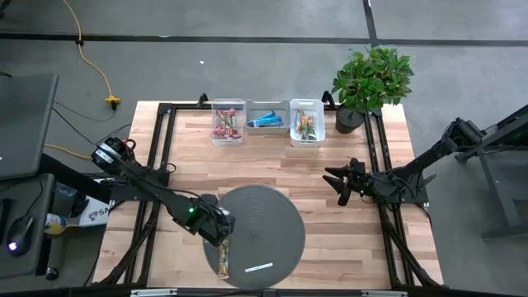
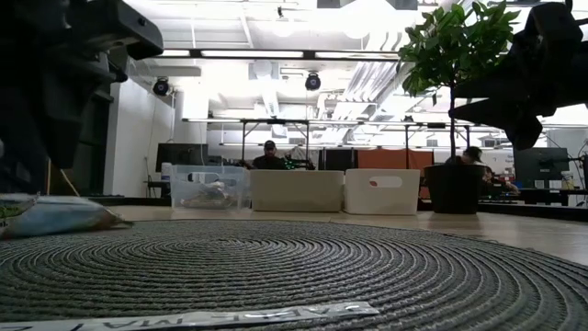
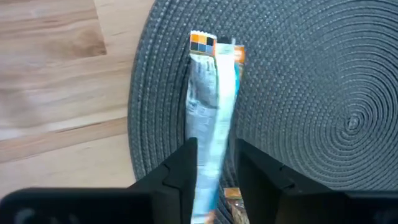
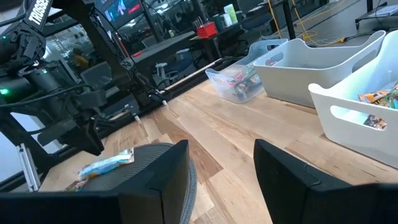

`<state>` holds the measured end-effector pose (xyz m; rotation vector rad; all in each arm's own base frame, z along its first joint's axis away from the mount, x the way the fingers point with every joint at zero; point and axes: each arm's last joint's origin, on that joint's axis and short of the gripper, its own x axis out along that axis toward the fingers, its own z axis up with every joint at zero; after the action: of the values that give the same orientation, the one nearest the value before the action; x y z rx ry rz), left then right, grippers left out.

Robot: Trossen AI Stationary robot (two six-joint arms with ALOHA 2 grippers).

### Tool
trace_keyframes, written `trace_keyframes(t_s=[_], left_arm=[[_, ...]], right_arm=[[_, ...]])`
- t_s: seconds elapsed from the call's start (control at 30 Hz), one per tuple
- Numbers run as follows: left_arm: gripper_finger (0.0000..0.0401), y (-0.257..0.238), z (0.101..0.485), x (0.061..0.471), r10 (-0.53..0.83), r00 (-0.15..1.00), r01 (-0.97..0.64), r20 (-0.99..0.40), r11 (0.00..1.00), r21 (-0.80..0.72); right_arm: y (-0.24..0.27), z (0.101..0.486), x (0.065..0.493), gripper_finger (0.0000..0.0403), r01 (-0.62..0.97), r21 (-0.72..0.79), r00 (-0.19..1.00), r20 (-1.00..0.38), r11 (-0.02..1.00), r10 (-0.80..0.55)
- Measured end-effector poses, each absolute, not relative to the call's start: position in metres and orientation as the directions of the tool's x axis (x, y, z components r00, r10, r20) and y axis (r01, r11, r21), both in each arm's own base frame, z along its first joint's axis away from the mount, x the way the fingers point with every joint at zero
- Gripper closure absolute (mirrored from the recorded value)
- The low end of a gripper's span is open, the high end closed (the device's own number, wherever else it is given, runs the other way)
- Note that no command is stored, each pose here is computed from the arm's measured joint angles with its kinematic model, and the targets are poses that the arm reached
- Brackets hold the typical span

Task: Pick and place Granola Bars by type
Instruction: Put the orange granola bar into the white bin, then put the left orange granola bar into the white bin

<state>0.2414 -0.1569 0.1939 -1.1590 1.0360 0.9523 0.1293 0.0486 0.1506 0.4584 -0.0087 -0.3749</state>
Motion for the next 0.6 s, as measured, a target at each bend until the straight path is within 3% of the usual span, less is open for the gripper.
trace_keyframes(t_s=[0.3, 0.47, 0.6], left_arm=[[0.0358, -0.1577, 0.1942, 0.2427, 0.048, 0.269, -0.947, -0.962, 0.198, -0.255], [0.0355, -0.1592, 0.1914, 0.2437, 0.030, 0.254, -0.936, -0.967, 0.261, -0.238], [0.0329, -0.1611, 0.1846, 0.2452, 0.018, 0.221, -0.928, -0.975, 0.312, -0.204]], right_arm=[[0.0486, 0.1506, 0.1293, 0.0238, 0.351, 0.434, 0.932, -0.075, 0.830, -0.355], [0.0486, 0.1506, 0.1293, 0.0238, 0.351, 0.434, 0.932, -0.075, 0.830, -0.355], [0.0486, 0.1506, 0.1293, 0.0238, 0.351, 0.434, 0.932, -0.075, 0.830, -0.355]])
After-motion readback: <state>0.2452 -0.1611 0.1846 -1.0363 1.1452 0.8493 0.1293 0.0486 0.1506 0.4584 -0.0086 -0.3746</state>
